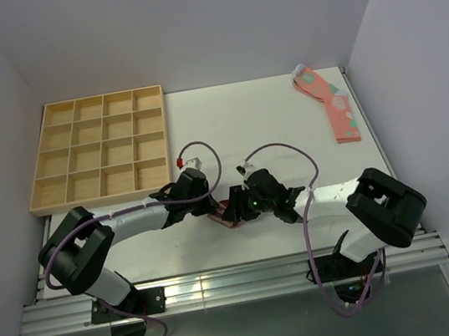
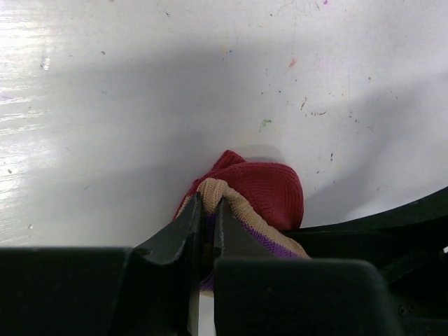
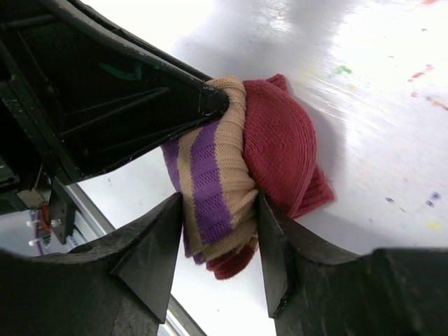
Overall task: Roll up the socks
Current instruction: Roll the sock at the center of the board.
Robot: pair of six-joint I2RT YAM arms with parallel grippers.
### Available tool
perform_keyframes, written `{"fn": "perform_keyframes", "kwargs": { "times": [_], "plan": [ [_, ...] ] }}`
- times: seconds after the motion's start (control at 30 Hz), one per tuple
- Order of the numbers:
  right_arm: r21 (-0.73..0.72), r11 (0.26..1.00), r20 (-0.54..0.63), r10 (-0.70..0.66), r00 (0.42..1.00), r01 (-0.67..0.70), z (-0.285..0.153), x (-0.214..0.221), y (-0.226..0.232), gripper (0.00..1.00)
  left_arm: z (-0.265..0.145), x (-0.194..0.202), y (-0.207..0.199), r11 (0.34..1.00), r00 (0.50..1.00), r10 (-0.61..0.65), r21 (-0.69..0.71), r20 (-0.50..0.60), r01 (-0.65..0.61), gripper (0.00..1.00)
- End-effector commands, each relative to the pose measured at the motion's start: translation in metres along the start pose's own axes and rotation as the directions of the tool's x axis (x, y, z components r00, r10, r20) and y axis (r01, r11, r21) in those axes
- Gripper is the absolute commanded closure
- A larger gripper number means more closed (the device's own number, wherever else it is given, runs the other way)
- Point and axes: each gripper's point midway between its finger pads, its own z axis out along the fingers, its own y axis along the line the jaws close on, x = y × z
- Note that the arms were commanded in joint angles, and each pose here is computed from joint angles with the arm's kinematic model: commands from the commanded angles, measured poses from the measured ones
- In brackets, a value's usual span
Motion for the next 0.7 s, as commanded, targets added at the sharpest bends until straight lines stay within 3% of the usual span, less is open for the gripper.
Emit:
{"fn": "perform_keyframes", "kwargs": {
  "times": [0.0,0.43,0.67],
  "plan": [
    [0.071,0.997,-0.013,-0.039,0.999,0.04,-0.009,0.003,-0.011,0.46,-0.007,0.08,0.089,0.951,0.955,0.066,-0.272,-0.288,-0.147,1.0],
    [0.025,0.992,0.119,-0.123,0.985,0.121,-0.033,-0.027,0.011,0.43,-0.005,0.081,0.09,0.948,0.95,0.075,-0.274,-0.302,-0.161,1.0],
    [-0.012,0.97,0.182,-0.238,0.954,0.244,-0.039,-0.033,0.021,0.39,-0.003,0.083,0.089,0.946,0.944,0.082,-0.274,-0.321,-0.175,1.0]
  ]
}}
